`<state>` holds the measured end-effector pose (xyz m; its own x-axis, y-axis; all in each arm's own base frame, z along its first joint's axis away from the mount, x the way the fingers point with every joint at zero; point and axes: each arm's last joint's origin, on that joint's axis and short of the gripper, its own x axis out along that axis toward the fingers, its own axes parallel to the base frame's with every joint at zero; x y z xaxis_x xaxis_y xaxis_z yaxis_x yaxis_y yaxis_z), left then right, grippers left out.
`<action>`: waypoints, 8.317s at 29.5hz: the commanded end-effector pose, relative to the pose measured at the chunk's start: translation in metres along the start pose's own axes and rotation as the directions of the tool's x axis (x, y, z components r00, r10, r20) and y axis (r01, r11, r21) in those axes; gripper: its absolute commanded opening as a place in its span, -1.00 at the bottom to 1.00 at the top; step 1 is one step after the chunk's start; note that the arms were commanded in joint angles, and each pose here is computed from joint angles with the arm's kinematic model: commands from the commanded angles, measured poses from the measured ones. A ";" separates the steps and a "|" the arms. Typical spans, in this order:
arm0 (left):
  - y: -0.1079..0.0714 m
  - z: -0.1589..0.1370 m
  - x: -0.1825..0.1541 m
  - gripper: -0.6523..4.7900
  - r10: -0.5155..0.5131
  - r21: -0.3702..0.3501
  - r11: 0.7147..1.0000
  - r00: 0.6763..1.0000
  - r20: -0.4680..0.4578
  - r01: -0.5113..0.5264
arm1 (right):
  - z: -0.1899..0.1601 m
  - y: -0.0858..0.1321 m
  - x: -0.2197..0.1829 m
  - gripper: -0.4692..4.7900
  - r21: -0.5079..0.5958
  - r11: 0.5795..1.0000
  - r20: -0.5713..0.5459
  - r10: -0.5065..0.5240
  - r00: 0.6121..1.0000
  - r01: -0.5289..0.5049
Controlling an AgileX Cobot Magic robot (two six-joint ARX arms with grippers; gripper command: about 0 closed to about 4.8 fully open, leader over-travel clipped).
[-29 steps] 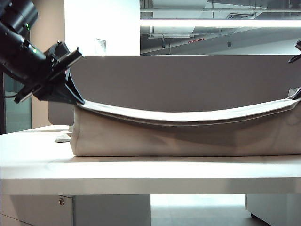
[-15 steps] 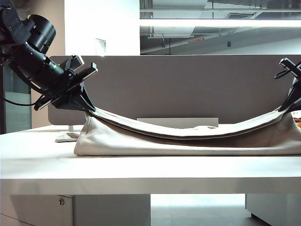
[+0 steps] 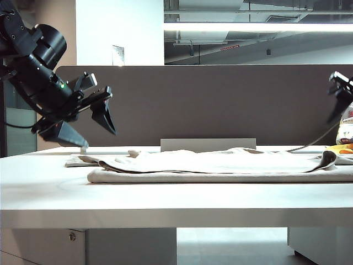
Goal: Fold the bottom side of the T-shirt horizontally towards the center, about one-third of the way, then fold the sleeve back towards the center, creating a straight line along the edge of the T-shirt, and finally fold the bottom of the T-shirt up towards the top, creating a neat rectangle.
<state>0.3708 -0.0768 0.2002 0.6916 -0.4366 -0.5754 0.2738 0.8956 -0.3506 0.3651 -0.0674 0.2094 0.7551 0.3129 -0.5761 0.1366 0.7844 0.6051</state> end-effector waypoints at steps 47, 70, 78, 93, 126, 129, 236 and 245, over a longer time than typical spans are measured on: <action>-0.013 -0.050 0.021 0.22 -0.038 -0.030 0.999 0.926 -0.375 0.029 | -0.024 -0.021 0.007 0.24 -0.037 0.994 -0.240 -0.108 0.965 0.101; -0.014 -0.053 0.020 0.23 -0.057 -0.044 0.998 0.913 -0.404 0.043 | -0.006 -0.015 -0.001 0.34 -0.153 0.946 -0.253 -0.317 0.914 0.285; -0.014 -0.052 0.020 0.22 -0.058 -0.042 0.998 0.915 -0.399 0.045 | -0.010 -0.022 0.007 0.34 -0.146 0.947 -0.286 -0.318 0.904 0.287; -0.015 -0.051 0.020 -0.36 -0.078 -0.046 0.997 0.917 -0.392 0.065 | -0.013 -0.023 0.012 -0.33 -0.148 0.947 -0.301 -0.318 0.899 0.286; -0.027 -0.044 -0.019 -0.78 -0.070 0.026 0.996 0.893 -0.446 0.091 | -0.028 -0.017 -0.010 -0.84 -0.203 0.948 -0.400 -0.309 0.863 0.246; -0.028 -0.047 -0.024 -0.78 -0.069 0.028 0.995 0.891 -0.449 0.091 | -0.034 -0.016 -0.018 -0.84 -0.203 0.948 -0.390 -0.308 0.867 0.245; 0.093 0.041 -0.006 0.90 0.224 -0.125 0.961 0.961 -0.162 -0.245 | 0.071 -0.094 0.001 0.34 0.030 0.935 0.019 -0.354 0.935 0.354; 0.108 0.044 0.020 0.78 0.242 -0.133 0.953 0.948 -0.209 -0.272 | 0.086 -0.106 0.028 0.34 0.030 0.942 -0.003 -0.333 0.943 0.333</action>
<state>0.4426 0.0134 0.1831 0.5777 -0.2206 -0.7859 -0.0197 0.9588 -0.2835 0.4234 -0.1874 0.1750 0.6523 0.0215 -0.7576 0.4173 0.8243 0.3827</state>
